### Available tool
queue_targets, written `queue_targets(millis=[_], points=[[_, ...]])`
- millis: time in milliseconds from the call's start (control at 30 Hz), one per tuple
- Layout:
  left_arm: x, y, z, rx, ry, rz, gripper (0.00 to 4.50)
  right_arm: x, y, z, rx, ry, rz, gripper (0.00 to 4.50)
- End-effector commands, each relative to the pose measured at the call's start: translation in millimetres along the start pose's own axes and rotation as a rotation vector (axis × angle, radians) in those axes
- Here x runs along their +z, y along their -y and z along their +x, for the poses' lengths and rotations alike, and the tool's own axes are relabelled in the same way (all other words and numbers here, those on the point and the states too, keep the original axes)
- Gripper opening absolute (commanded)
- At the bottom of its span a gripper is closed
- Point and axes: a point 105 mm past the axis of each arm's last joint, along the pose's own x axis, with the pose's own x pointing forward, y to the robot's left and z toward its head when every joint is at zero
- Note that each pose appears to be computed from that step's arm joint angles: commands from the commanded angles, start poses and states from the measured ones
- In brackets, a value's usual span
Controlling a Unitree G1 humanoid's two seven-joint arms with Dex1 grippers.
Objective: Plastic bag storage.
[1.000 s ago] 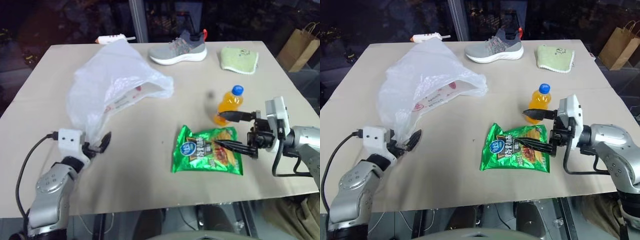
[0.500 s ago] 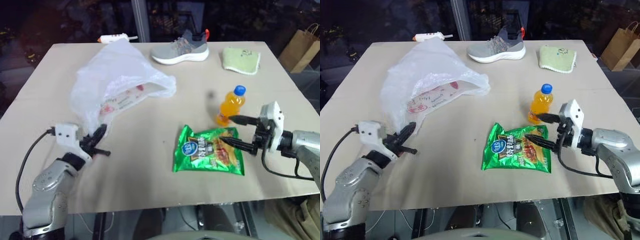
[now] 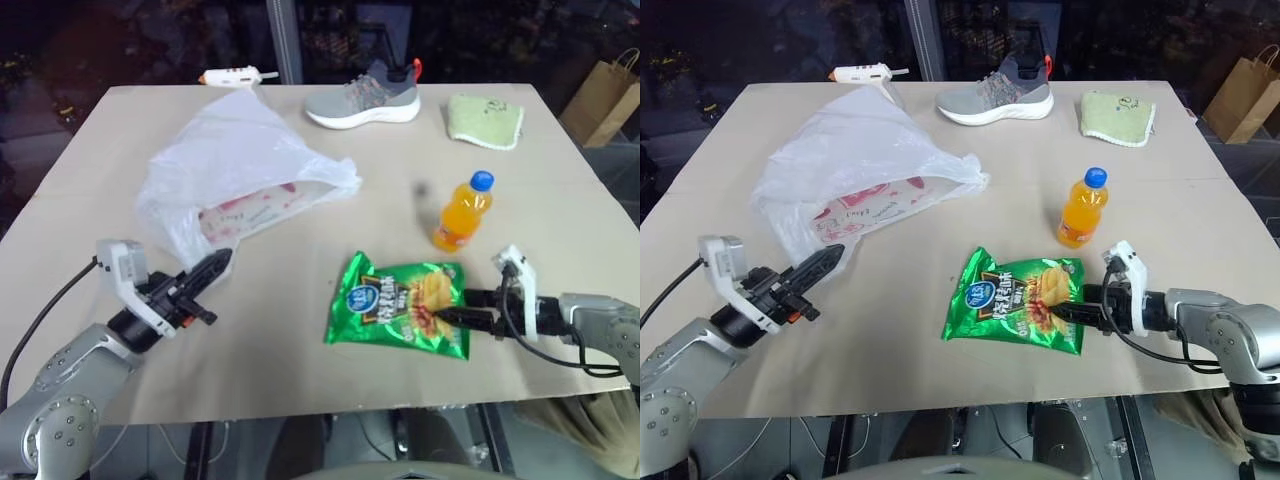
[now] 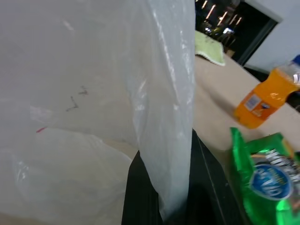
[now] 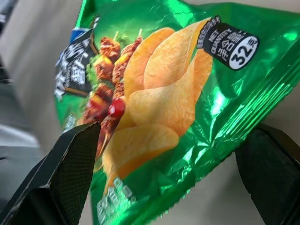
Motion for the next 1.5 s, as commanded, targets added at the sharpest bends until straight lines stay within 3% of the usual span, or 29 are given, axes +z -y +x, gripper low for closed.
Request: queue_targets(millis=[33, 100, 133, 233, 367, 400, 800, 900, 967, 1133, 1333, 1500], points=[[5, 17, 1, -0.085, -0.013, 0.013, 0.0, 5, -17, 3, 0.064, 0.019, 0.01, 4.1], [3, 20, 3, -0.11, -0.028, 0.01, 0.0, 6, -14, 6, 0.043, 0.035, 0.011, 3.91], [4, 22, 4, -0.122, -0.033, 0.013, 0.0, 7, -14, 8, 0.039, 0.046, 0.014, 3.33], [7, 25, 7, -0.153, -0.036, 0.009, 0.0, 10, -19, 12, 0.059, 0.076, 0.031, 2.24], [7, 26, 9, -0.17, -0.046, 0.012, 0.0, 8, -23, 17, 0.066, 0.079, 0.042, 0.21], [7, 26, 10, -0.177, -0.046, 0.01, 0.0, 7, -23, 19, 0.061, 0.08, 0.049, 0.04], [2, 33, 19, -0.245, -0.058, -0.015, 0.0, 39, -18, 14, 0.051, 0.252, 0.14, 0.04], [0, 31, 19, -0.242, -0.067, -0.013, 0.0, 32, -16, 14, 0.031, 0.212, 0.102, 0.93], [-3, 30, 18, -0.241, -0.073, -0.015, 0.0, 29, -21, 14, 0.066, 0.204, 0.094, 1.76], [-4, 30, 19, -0.242, -0.074, -0.015, 0.0, 22, -17, 23, 0.063, 0.2, 0.13, 4.43], [-9, 33, 20, -0.249, -0.076, -0.019, 0.0, 5, -20, 56, 0.088, 0.143, 0.237, 4.47], [-10, 34, 20, -0.245, -0.076, -0.014, 0.0, 11, -33, 81, 0.135, 0.147, 0.249, 4.47]])
